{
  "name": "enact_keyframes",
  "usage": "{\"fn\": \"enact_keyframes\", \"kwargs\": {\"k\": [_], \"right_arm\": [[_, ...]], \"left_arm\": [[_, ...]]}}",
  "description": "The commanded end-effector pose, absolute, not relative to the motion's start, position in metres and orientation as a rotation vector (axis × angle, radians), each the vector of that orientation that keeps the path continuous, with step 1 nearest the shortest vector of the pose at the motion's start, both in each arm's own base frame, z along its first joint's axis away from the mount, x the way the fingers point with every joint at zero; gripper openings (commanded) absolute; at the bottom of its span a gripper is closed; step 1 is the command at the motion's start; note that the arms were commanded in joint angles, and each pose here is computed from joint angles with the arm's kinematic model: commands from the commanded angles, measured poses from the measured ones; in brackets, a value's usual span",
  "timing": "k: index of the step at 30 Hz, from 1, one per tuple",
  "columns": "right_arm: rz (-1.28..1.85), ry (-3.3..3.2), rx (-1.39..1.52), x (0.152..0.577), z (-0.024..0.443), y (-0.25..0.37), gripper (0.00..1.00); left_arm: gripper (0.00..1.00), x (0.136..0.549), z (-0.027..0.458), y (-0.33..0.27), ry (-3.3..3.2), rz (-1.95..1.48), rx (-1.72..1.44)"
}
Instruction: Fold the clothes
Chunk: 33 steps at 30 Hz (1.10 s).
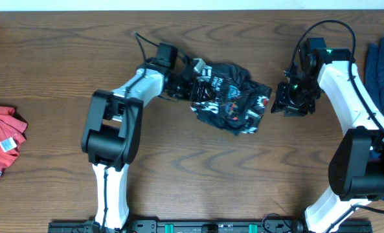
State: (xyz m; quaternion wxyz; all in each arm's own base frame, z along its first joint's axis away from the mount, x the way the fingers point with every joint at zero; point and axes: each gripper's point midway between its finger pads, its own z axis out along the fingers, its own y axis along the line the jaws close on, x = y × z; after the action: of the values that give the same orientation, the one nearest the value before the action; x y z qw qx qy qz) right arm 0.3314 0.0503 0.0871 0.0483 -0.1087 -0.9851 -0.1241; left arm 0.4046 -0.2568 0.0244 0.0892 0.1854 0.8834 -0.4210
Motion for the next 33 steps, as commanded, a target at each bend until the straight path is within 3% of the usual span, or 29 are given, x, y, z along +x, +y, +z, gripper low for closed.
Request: {"fn": "enact_keyframes", "kwargs": {"k": [1,3,4,12,28,32,33], "right_arm": [[-0.393,-2.991,-0.34,0.329,0.088,0.051,0.36],[-0.392,-2.987,-0.339,0.328,0.088,0.051,0.35],[-0.391,-2.985,-0.336,0.327,0.088,0.052,0.34],[-0.389,-2.981,-0.329,0.326,0.088,0.053,0.3],[-0.394,-2.998,-0.321,0.33,0.088,0.055,0.31],[-0.394,-3.0,-0.321,0.331,0.088,0.055,0.33],[-0.394,-3.001,-0.32,0.331,0.088,0.055,0.33]], "left_arm": [[0.34,0.401,0.001,-0.252,2.711,-1.197,0.506],[0.12,0.401,0.001,-0.253,2.725,-1.203,0.467],[0.06,0.402,0.001,-0.253,2.73,-1.208,0.444],[0.06,0.42,0.006,-0.248,2.718,-1.225,0.288],[0.06,0.437,-0.006,-0.162,2.822,-1.156,-0.149],[0.62,0.437,-0.006,-0.16,2.823,-1.159,-0.163],[0.7,0.437,-0.006,-0.16,2.823,-1.159,-0.162]]}}
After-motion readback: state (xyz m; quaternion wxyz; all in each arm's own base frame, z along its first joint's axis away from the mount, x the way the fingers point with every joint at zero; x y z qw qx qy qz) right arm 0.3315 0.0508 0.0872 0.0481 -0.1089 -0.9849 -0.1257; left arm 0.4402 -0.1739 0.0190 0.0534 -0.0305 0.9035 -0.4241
